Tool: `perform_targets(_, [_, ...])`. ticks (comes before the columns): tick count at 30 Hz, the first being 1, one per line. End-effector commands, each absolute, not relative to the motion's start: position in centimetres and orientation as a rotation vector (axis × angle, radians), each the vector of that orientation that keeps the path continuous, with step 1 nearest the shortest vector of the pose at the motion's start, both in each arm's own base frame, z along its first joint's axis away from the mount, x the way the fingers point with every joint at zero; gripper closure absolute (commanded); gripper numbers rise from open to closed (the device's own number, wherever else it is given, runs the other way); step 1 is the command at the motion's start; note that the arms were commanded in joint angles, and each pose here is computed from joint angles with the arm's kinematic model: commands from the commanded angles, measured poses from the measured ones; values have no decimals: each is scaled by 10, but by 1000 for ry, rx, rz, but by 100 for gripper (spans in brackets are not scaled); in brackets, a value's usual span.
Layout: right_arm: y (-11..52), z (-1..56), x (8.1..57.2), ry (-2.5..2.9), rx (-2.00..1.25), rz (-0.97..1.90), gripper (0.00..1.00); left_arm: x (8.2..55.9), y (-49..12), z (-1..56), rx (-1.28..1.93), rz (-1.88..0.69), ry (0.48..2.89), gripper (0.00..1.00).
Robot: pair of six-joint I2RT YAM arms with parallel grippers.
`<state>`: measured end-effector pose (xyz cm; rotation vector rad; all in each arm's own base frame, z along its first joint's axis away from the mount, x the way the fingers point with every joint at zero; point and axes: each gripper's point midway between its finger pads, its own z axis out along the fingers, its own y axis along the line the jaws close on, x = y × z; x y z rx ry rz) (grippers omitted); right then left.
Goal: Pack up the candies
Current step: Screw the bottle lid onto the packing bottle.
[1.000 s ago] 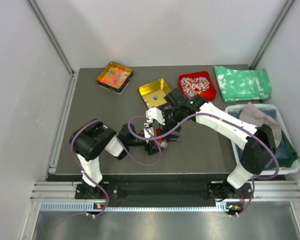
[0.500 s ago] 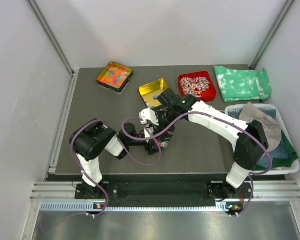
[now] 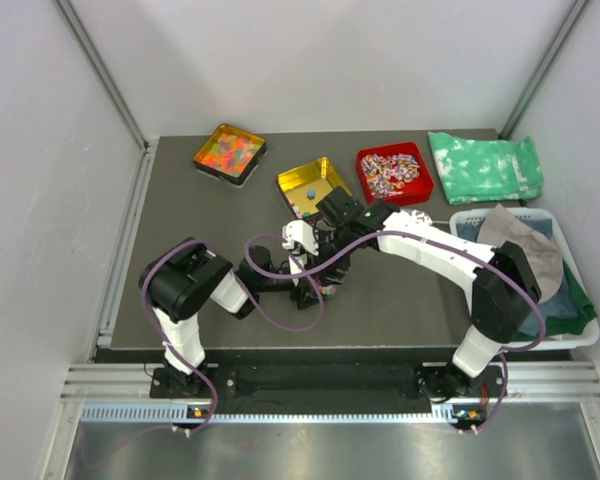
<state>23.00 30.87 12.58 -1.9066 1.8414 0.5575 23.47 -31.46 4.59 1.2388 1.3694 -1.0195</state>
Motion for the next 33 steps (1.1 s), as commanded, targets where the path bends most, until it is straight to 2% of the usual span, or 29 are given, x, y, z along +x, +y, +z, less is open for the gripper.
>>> perform_targets(1, [317, 149, 236, 1860, -1714, 546, 33, 243, -317, 54, 1226, -981, 1341, 21])
perform_targets(6, [315, 153, 238, 1889, -1591, 543, 36, 247, -316, 52, 1213, -956, 1355, 21])
perform_targets(7, [316, 154, 240, 1920, -1547, 541, 41, 249, -316, 52, 1208, -948, 1360, 21])
perform_targets(8, [316, 156, 242, 1932, -1521, 539, 42, 249, -316, 52, 1208, -946, 1361, 21])
perform_targets(14, [324, 148, 247, 2067, -1336, 550, 40, 256, -314, 50, 1191, -905, 1382, 21])
perform_targets(23, [333, 130, 236, 2077, -1397, 524, 26, 257, -314, 49, 1193, -892, 1382, 21])
perform_targets(29, [334, 137, 230, 2026, -1468, 561, 2, 258, -314, 50, 1193, -893, 1381, 21])
perform_targets(33, [334, 147, 228, 1983, -1506, 560, 1, 257, -314, 49, 1195, -897, 1384, 21])
